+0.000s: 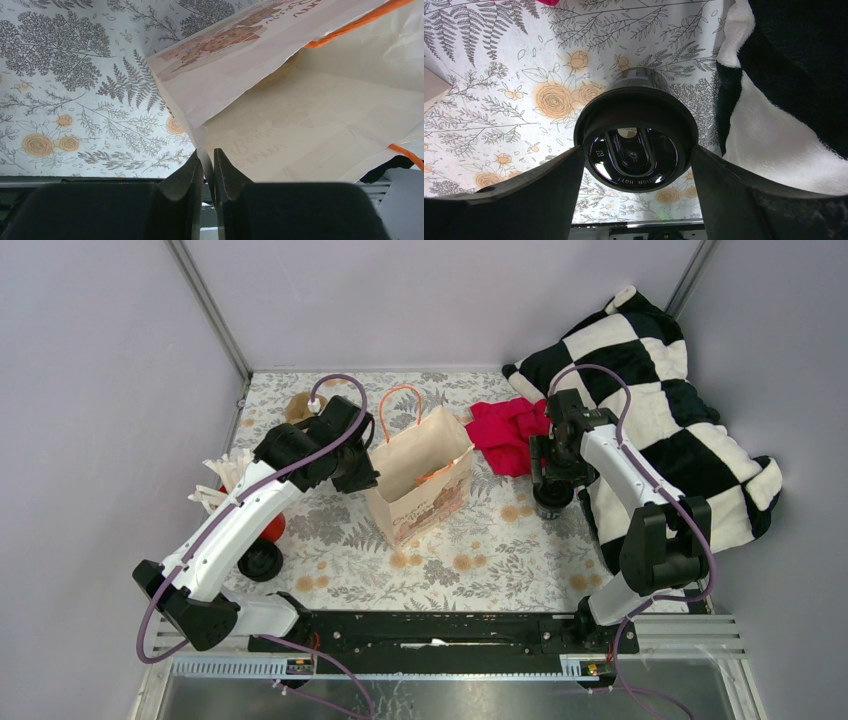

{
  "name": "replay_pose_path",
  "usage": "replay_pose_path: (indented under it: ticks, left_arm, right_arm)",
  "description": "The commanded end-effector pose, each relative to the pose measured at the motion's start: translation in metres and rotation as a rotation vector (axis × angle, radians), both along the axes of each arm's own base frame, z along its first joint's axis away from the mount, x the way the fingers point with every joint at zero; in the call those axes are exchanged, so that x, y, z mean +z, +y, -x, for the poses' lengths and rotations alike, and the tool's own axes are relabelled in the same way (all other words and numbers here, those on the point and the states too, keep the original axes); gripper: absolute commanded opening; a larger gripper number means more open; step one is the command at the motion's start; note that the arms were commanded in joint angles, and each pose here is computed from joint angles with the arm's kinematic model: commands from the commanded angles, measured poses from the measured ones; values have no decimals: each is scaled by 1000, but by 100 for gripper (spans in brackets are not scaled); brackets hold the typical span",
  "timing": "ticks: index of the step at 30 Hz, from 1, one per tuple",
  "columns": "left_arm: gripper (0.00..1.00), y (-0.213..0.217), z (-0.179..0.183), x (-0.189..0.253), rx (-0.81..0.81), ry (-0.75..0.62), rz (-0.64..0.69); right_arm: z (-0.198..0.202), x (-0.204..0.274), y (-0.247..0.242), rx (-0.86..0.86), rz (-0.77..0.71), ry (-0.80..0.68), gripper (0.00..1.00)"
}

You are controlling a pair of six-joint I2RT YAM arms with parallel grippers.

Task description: Pack the takeout coffee

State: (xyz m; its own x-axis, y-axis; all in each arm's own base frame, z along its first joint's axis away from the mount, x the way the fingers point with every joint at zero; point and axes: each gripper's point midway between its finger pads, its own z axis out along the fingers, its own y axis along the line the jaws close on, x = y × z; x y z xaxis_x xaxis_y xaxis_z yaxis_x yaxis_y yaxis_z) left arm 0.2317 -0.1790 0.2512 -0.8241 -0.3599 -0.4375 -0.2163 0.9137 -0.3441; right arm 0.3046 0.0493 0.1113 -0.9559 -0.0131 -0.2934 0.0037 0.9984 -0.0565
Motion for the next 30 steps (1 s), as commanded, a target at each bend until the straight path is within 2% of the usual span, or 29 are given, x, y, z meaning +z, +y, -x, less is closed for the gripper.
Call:
replay_pose_path:
  ticks: [1,13,21,26,30]
  left_arm:
    - [15,-6,-11,16,-10,-56,34]
    - [15,-5,-13,14,-17,-50,32]
    - [15,-5,-13,15,-29,-54,32]
    - [15,-6,-13,15,-39,-56,39]
    - [15,-7,-14,15,-46,-58,38]
  right_arm:
    - [6,-5,-4,8,10,27,85]
    - [10,10,-8,3,22,-19,88]
    - [10,2,-8,6,20,-14,88]
    - [7,-2,-7,6,19,0,85]
    - [6,-7,-7,4,26,7,78]
